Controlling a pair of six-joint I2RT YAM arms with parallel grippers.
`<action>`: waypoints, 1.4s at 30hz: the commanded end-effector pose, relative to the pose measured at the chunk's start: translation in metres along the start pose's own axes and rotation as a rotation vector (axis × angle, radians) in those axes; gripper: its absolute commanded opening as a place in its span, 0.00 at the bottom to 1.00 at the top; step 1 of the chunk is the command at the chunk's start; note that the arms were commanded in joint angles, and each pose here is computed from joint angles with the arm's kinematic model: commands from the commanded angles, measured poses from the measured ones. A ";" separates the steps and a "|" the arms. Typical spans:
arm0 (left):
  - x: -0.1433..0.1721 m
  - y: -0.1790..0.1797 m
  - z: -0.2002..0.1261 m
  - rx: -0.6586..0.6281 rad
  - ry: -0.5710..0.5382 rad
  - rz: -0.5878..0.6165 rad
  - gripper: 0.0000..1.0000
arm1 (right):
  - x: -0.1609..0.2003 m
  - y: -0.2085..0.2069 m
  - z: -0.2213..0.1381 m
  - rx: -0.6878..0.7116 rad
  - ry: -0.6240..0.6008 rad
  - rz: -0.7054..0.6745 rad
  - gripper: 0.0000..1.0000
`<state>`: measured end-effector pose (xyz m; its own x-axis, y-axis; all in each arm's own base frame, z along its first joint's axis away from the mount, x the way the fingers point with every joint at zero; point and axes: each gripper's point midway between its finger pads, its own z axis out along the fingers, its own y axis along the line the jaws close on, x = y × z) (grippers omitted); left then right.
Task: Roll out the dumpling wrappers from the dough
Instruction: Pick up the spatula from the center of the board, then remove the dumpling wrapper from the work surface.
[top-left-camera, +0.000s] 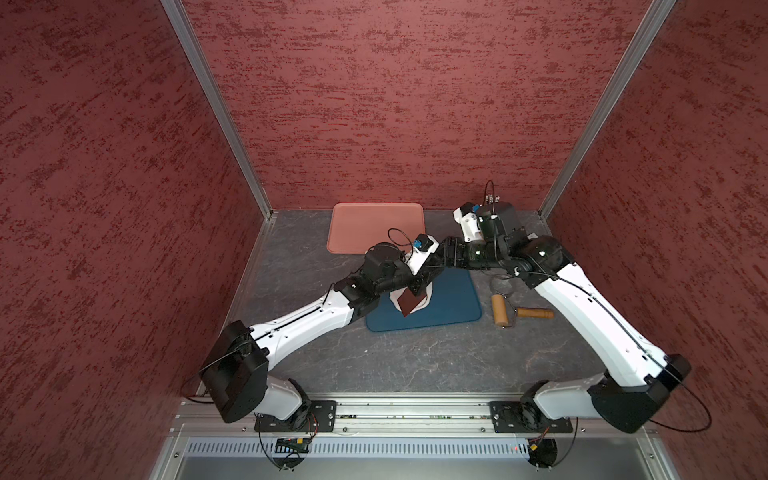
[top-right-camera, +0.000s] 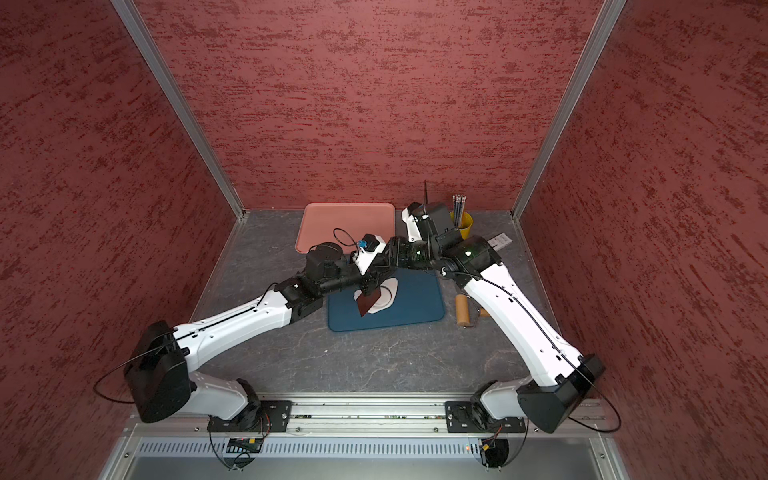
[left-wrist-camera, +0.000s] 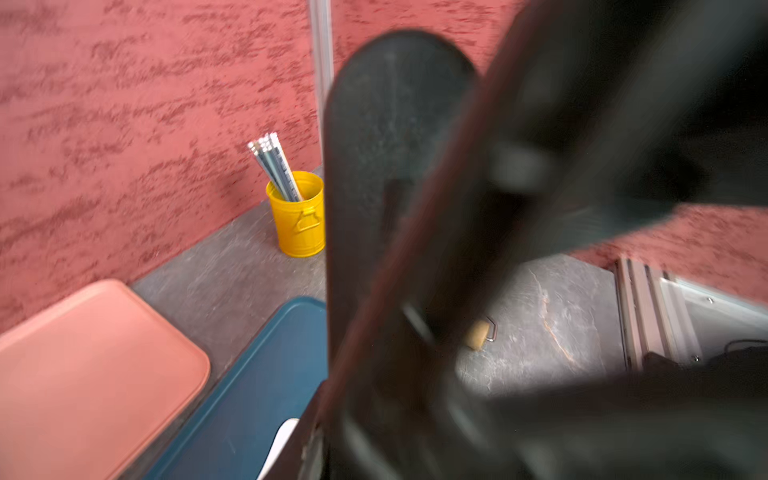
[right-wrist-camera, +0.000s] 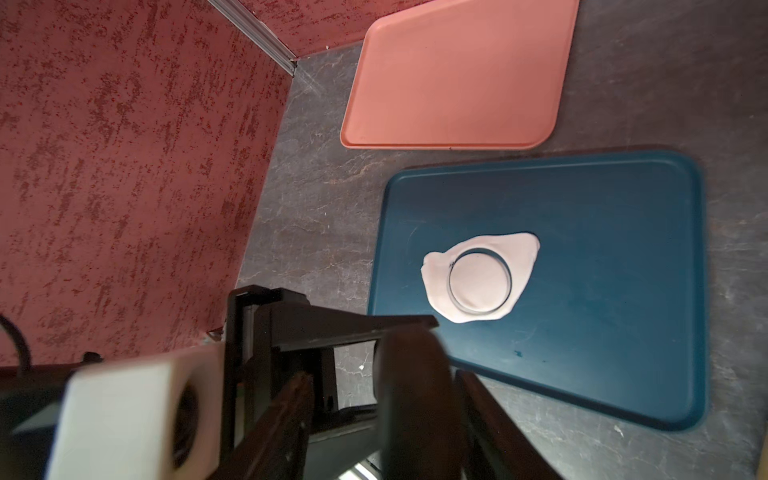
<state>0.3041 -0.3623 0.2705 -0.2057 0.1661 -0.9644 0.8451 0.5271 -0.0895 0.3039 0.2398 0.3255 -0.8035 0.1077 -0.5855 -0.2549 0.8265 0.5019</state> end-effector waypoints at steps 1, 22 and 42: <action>-0.026 -0.001 0.004 -0.019 -0.078 -0.059 0.00 | -0.015 -0.012 0.015 0.089 -0.104 -0.007 0.56; -0.038 -0.001 0.000 0.005 -0.115 -0.126 0.44 | -0.014 -0.020 0.046 0.113 -0.145 -0.077 0.00; 0.200 0.113 -0.138 -0.711 0.456 -0.851 0.51 | 0.000 -0.013 0.092 -0.008 -0.244 -0.451 0.00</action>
<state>0.3000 -0.1668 0.1211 -0.8114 -0.2261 -0.5390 0.0078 0.9179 -0.3968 0.3529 0.2600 0.2452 -0.5411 -0.1475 -0.8280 -0.4749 0.8661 0.1561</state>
